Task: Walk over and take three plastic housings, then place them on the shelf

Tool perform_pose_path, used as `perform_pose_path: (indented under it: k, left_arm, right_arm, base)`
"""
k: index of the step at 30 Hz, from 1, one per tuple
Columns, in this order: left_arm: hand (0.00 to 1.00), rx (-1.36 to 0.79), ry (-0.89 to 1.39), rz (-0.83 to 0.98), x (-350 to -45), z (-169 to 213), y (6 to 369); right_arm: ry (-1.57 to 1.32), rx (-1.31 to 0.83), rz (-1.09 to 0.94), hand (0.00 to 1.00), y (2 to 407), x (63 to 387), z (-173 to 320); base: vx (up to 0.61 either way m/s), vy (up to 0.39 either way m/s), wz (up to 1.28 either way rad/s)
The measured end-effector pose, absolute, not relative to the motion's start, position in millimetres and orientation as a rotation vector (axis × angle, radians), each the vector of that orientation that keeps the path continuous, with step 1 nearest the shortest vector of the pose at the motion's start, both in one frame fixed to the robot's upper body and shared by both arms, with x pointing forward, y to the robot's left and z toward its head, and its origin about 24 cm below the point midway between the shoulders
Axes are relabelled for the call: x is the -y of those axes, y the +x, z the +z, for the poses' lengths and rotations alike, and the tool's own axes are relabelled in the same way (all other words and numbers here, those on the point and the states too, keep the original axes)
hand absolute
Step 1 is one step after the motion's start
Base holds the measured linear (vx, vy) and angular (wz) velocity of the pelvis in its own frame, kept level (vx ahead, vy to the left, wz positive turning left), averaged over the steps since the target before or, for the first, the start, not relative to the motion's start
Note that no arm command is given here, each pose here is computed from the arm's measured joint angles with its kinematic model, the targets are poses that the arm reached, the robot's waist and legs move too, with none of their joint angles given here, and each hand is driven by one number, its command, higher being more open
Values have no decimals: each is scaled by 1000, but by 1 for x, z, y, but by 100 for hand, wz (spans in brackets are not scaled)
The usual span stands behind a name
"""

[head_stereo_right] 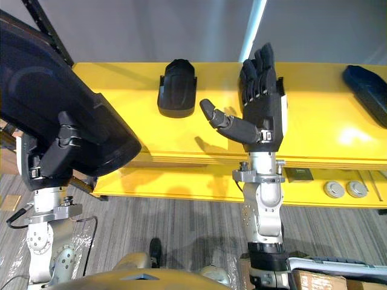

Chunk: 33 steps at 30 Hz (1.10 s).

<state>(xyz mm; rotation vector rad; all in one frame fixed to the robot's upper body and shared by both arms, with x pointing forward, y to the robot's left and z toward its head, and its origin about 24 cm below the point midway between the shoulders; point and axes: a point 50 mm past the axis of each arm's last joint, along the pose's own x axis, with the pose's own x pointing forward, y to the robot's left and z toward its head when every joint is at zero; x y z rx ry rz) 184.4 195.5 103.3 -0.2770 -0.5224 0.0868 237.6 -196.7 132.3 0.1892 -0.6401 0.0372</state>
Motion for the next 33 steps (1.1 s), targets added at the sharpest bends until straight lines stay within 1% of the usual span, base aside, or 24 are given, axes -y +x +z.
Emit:
perform_pose_path:
  k: [5,9,10,12,15,17,18,21,26,31,33]
  left_arm:
    - [0,470,-268,65,-194,93,180]
    - [0,453,-245,7,-192,89,175]
    - [0,444,-220,-30,-193,88,176]
    - [0,410,-187,-60,-193,85,177]
    - [0,369,-103,-91,-200,85,179]
    - [0,375,-87,-115,-202,91,187]
    - [0,403,-114,-131,-201,97,194]
    - [0,437,-131,-123,-197,104,201]
    - [0,423,-168,-141,-179,101,206]
    - [0,409,-129,-164,-174,101,208]
    - [0,418,-101,-182,-176,106,219]
  right_arm:
    - [257,606,16,100,232,196,119]
    - [208,643,24,100,229,202,122]
    - [244,628,-22,100,228,200,116]
    - [271,586,-45,100,228,194,107]
    - [301,548,-54,100,228,182,99]
    - [282,561,-53,100,225,184,101]
    - [257,571,-59,100,222,186,104]
    - [226,575,-55,100,218,188,104]
    - [170,570,-70,100,219,203,109]
    - [118,594,-51,100,217,205,118]
    - [96,598,-35,100,215,206,120]
  base:
    - [-44,221,19]
    - [25,569,-25]
    - [-82,766,-10]
    - [-92,639,-31]
    - [5,332,-2]
    - [-3,211,47]
    - [-14,170,45]
    - [0,99,26]
    - [3,-17,13]
    - [-32,-10,-23]
    - [-45,31,-37]
